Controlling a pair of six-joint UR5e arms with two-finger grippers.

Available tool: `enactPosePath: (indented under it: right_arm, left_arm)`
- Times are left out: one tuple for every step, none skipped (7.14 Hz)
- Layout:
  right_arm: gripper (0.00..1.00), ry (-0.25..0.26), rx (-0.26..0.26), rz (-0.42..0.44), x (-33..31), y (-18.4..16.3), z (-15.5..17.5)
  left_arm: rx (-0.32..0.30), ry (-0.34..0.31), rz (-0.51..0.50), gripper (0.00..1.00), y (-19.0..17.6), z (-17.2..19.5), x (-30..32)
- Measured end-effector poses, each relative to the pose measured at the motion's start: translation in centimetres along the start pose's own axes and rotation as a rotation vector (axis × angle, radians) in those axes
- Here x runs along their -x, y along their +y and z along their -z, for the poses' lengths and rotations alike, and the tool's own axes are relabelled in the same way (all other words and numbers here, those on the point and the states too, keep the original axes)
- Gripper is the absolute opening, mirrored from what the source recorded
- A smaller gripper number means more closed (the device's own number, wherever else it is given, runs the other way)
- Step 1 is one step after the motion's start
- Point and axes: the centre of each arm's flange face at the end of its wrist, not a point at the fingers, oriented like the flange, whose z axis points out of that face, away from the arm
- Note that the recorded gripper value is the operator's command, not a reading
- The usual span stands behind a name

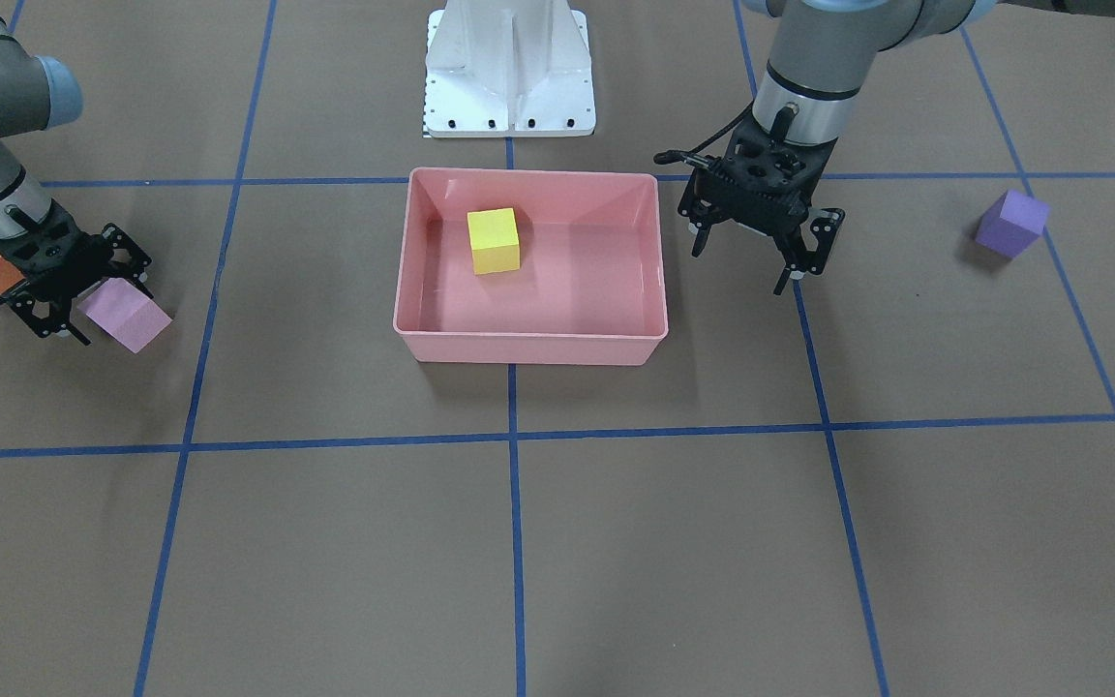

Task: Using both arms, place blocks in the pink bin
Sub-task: 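Release yellow cube into bin while right gripper descends onto light pink cube, then carry the light pink cube with the right gripper into the bin and release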

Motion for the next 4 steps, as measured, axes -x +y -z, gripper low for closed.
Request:
enactPosePath:
  right_arm:
    - [0.03,-0.004,0.000,-0.001,0.0,-0.2,-0.2]
    - [0.03,-0.007,-0.004,-0.006,0.1,-0.5,0.0]
    - [0.03,-0.013,-0.012,-0.029,0.3,-0.8,0.3]
    - [0.03,-0.025,-0.026,-0.098,0.7,-1.5,0.9]
  left_arm:
    - [0.000,0.000,0.002,1.00,0.0,0.0,0.0]
    - [0.000,0.000,0.003,1.00,-0.1,0.0,0.1]
    - [-0.002,-0.001,0.003,1.00,-0.1,0.1,0.2]
    - [-0.007,-0.001,0.004,1.00,-0.2,0.3,0.4]
